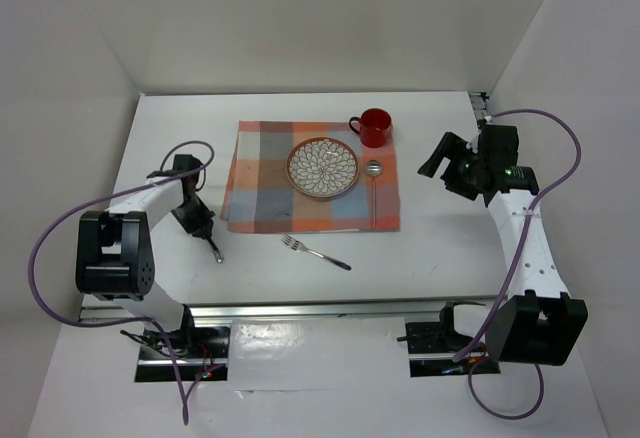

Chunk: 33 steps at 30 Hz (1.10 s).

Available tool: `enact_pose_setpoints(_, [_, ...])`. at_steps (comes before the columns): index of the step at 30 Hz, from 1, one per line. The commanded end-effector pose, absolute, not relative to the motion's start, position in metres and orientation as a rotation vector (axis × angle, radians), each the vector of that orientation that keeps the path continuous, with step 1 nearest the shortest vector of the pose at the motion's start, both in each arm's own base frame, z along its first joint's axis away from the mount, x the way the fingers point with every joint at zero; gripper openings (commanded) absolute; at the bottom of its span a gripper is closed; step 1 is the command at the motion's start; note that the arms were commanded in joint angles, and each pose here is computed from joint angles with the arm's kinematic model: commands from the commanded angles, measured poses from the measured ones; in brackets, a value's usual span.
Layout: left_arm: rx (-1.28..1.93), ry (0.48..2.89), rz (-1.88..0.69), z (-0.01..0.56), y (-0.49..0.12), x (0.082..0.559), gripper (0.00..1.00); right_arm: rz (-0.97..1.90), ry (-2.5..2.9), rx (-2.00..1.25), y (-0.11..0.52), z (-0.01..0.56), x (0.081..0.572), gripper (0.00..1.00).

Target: Set the dinner table for one person

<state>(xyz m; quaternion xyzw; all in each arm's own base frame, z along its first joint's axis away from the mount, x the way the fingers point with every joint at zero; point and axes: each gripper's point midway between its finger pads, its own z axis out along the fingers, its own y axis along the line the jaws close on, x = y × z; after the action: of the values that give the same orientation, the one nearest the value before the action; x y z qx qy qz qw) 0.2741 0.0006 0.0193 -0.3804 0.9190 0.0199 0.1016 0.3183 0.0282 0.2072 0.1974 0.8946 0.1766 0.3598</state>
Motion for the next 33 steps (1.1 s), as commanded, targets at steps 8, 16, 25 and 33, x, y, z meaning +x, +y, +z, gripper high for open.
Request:
enact_pose_setpoints(8, [-0.637, 2.654, -0.051, 0.109, -0.075, 0.307, 0.00, 0.441, 2.248, 0.468, 0.027, 0.222, 0.330, 0.93])
enact_pose_setpoints(16, [-0.282, 2.635, -0.339, 0.167, -0.221, 0.325, 0.00, 0.399, 2.220, 0.497, 0.020, 0.228, 0.326, 0.93])
enact_pose_setpoints(25, [0.002, 2.638, -0.618, 0.172, -0.372, 0.360, 0.00, 0.377, 2.152, 0.591, 0.014, 0.237, 0.312, 0.93])
enact_pose_setpoints(33, [0.085, 2.637, -0.734, 0.129, -0.433, 0.398, 0.00, 0.328, 2.156, 0.618, 0.008, 0.234, 0.301, 0.93])
